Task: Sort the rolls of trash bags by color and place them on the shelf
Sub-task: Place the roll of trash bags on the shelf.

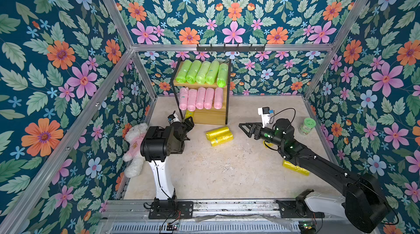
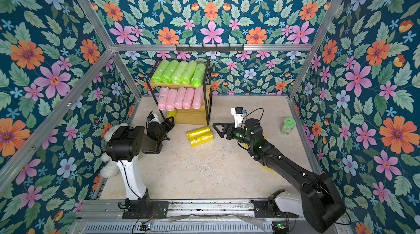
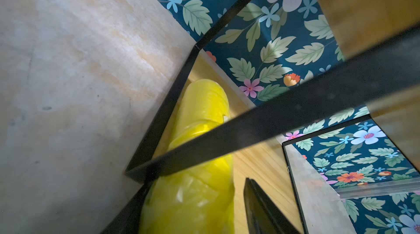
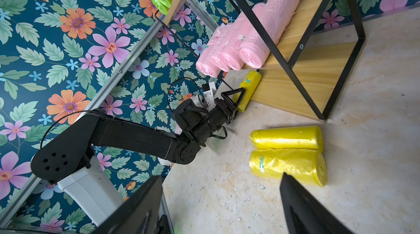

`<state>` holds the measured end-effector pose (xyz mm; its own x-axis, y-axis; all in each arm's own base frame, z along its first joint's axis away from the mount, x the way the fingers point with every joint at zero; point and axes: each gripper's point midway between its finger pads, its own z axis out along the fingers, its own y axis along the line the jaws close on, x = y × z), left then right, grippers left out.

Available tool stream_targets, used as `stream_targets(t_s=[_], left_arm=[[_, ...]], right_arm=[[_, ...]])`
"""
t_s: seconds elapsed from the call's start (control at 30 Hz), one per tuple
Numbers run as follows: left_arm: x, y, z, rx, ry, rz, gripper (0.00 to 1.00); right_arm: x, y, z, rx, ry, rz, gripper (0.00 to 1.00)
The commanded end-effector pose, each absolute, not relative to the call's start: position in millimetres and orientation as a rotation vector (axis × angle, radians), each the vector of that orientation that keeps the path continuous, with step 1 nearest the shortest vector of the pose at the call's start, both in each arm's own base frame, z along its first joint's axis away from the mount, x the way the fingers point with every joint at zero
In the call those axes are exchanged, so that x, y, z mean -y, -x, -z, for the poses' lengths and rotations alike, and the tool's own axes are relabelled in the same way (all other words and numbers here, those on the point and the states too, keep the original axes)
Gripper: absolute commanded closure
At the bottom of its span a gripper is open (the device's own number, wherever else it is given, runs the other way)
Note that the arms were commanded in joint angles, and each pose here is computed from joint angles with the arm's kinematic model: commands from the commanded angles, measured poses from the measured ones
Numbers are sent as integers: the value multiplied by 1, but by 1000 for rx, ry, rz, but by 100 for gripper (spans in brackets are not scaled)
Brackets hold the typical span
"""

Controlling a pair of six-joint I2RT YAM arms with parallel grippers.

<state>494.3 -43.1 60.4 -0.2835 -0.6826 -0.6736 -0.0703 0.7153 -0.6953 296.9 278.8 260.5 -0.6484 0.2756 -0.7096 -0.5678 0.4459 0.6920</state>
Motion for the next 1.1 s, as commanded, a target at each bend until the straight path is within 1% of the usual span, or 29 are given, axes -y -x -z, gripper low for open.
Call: stream_targets(t_s=[0.0, 0.27, 0.6, 0.73, 0.9, 1.0, 1.07], left_arm=[[31, -495, -72, -1720, 624, 630, 30], [28, -483, -74, -1714, 652, 627, 22], [32, -466, -78, -1704, 670, 684, 19], [35, -456, -86, -1704, 656, 708, 15], [30, -435, -88, -1738, 695, 678, 15], [31, -427, -86, -1793, 706, 663, 18], [35, -428, -88, -1818, 689, 679, 22]], right_arm=[[-279, -298, -263, -1865, 248, -1298, 14], [-281, -297, -260, -1868, 247, -1303, 15], [-284, -297, -255, -1873, 246, -1316, 15], [-284, -297, -254, -1874, 245, -1317, 15], [-283, -296, -253, -1873, 243, -1321, 15], [-283, -294, -250, -1876, 241, -1320, 15], [-282, -295, -250, -1874, 239, -1318, 15]])
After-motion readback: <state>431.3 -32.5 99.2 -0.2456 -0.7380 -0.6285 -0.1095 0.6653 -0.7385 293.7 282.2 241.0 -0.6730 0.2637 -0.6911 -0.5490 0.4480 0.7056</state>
